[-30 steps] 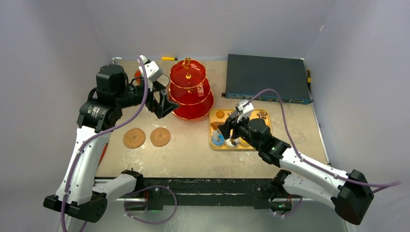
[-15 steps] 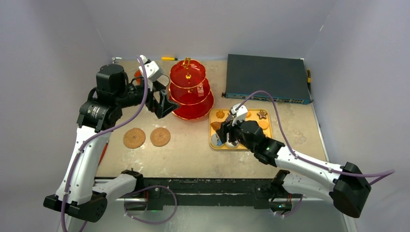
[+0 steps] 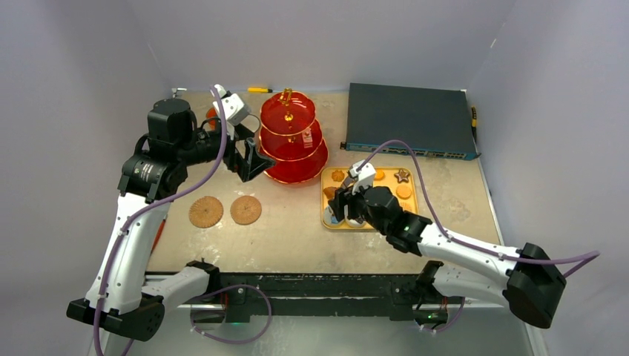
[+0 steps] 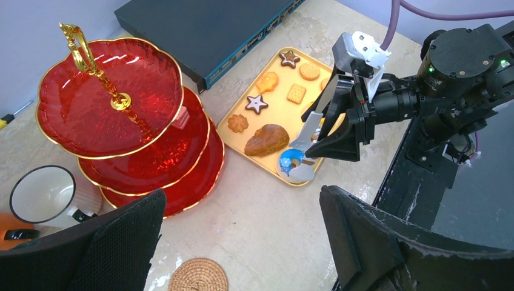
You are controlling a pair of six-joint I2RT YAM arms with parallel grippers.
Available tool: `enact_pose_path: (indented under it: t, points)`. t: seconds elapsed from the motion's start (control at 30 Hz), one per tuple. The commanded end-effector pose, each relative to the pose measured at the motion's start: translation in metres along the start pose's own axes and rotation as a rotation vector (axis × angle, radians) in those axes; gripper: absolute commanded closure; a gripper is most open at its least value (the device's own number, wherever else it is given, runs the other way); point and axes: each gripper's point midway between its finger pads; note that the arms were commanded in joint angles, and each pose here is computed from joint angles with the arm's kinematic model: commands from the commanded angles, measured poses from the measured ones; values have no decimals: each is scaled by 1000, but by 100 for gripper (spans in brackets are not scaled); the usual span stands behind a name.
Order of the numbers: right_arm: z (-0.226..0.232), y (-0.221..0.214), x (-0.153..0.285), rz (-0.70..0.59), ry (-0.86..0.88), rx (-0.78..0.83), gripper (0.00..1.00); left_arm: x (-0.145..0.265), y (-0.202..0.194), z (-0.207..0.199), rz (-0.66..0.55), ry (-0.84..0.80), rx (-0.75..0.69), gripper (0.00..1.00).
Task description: Serve the afternoon tea
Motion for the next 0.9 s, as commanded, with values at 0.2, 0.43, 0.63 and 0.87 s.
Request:
enact_pose_path:
  t: [0.2,0.43,0.63,0.87]
  points:
    - [-2,3,-7,-35,-59,24,32,8,16,-9,-44,-7,-30,1]
    - [11,-11,-9,-2,-87,78,36,9,17,-9,-47,-3,-30,2]
    - [18,-12,-1,-32,-115,65,47,8,16,-10,-45,-10,-24,1]
    - [9,28,16,-175,-150,34,64,9,18,-11,-54,-9,-21,2]
Point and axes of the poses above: each gripper's point midway between its finger pads, its own x axis back along the fingers, its own z axis along the line the jaws close on, y = z × x, and after that the axes turned 15 degrees about x, right-handed
